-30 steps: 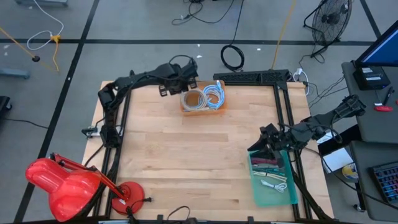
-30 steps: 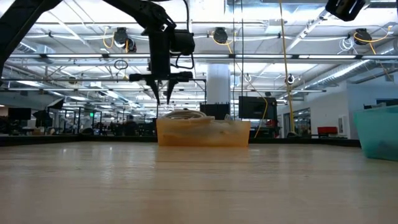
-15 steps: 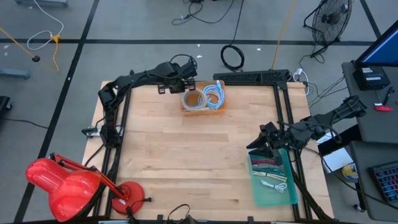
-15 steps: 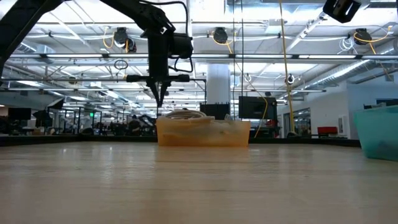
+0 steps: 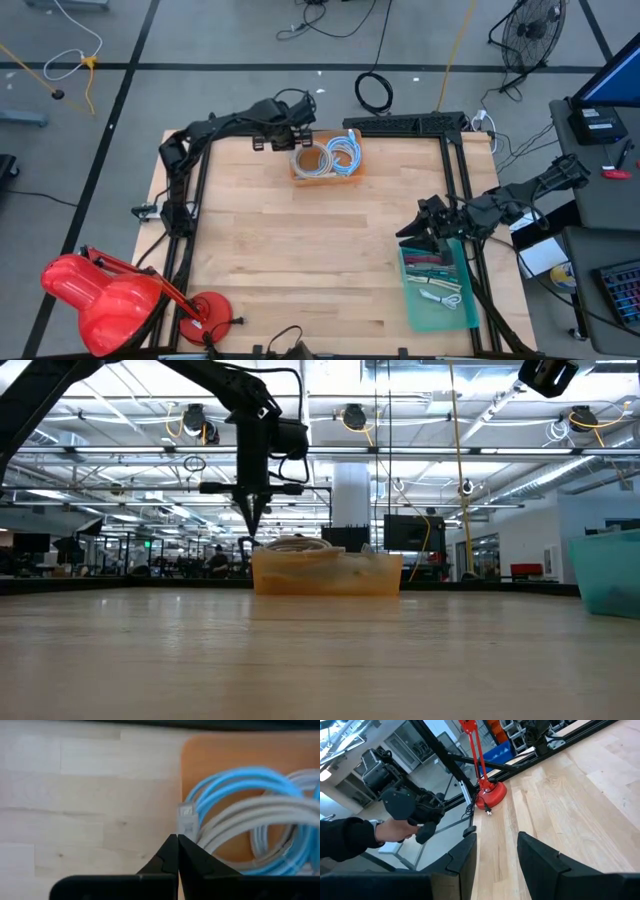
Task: Pick & Place USB Port
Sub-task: Put the large brown charger cable into the orange bin, then adjust the bins
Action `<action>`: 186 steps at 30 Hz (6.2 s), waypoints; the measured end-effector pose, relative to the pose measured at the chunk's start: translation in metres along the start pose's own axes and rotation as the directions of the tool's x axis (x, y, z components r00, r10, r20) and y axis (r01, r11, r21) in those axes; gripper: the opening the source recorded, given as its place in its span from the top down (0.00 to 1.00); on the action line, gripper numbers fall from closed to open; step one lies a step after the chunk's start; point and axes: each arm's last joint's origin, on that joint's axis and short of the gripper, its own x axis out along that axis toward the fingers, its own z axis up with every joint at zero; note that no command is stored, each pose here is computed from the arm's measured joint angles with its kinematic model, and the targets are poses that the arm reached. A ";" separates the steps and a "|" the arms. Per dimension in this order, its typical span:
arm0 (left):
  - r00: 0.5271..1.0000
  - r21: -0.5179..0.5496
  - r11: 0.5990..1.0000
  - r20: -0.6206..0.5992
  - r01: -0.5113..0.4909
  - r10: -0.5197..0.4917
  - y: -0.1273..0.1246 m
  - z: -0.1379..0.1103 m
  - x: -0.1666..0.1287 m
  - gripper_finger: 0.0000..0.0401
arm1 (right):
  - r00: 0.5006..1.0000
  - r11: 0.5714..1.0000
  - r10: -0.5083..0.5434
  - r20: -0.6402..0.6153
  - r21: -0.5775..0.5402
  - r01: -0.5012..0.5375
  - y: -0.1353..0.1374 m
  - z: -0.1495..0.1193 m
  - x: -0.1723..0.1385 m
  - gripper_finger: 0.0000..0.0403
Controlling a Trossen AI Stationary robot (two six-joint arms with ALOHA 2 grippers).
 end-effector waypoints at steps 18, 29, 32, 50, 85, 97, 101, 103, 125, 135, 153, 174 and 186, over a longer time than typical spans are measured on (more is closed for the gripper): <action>0.999 0.008 1.000 -0.047 0.007 -0.006 0.002 -0.011 0.029 1.00 | 1.000 1.000 -0.002 -0.003 -0.001 0.002 0.000 0.000 0.000 0.67; 0.998 -0.007 0.998 -0.015 0.061 -0.062 -0.004 -0.012 0.031 1.00 | 1.000 1.000 -0.022 0.009 -0.002 0.022 -0.001 0.000 0.000 0.67; 0.998 -0.017 0.998 -0.007 0.059 -0.059 -0.004 -0.011 0.031 1.00 | 1.000 1.000 -0.023 0.010 -0.002 0.023 -0.001 0.000 0.000 0.67; 0.871 0.179 0.866 0.077 0.466 -0.485 -0.044 0.003 0.010 1.00 | 0.998 0.998 -0.059 -0.001 -0.005 0.059 -0.002 -0.003 0.007 0.67; 0.663 0.222 0.627 -0.173 0.747 -0.729 -0.055 -0.034 0.076 1.00 | 0.998 0.998 -0.066 -0.004 0.010 0.066 -0.009 0.002 0.009 0.67; 0.662 0.221 0.627 -0.163 0.747 -0.732 -0.051 -0.033 0.080 1.00 | 0.998 0.998 -0.066 -0.003 0.010 0.066 -0.009 0.002 0.009 0.67; 0.603 0.219 0.572 -0.118 0.791 -0.789 -0.056 -0.027 0.075 1.00 | 0.998 0.998 -0.066 -0.003 0.010 0.066 -0.009 0.002 0.009 0.67; 0.550 0.223 0.522 -0.087 0.823 -0.831 -0.060 -0.024 0.068 1.00 | 0.998 0.998 -0.064 -0.002 0.010 0.064 -0.009 0.002 0.009 0.67; 0.057 0.521 -0.044 -0.176 0.853 -0.983 -0.124 -0.023 -0.112 1.00 | 0.997 0.993 0.060 -0.043 -0.103 -0.064 -0.004 0.004 -0.002 0.87; 0.062 0.614 -0.123 -0.271 0.780 -0.960 -0.139 -0.099 -0.169 1.00 | 0.988 0.957 0.131 -0.088 -0.249 -0.149 -0.006 0.004 -0.025 1.00; 0.178 0.719 -0.041 -0.226 0.694 -0.958 -0.114 -0.231 -0.219 1.00 | 0.979 0.904 0.156 -0.128 -0.380 -0.194 -0.034 -0.031 -0.014 1.00; 0.704 0.860 0.305 -0.085 0.409 -0.705 -0.027 -0.182 -0.223 1.00 | 0.974 0.979 0.135 0.180 -0.176 -0.103 -0.106 -0.067 0.004 1.00; 0.752 0.757 0.340 -0.286 0.557 -0.594 -0.046 -0.131 -0.066 1.00 | 0.930 0.960 0.188 0.315 -0.260 -0.106 -0.091 -0.037 -0.003 1.00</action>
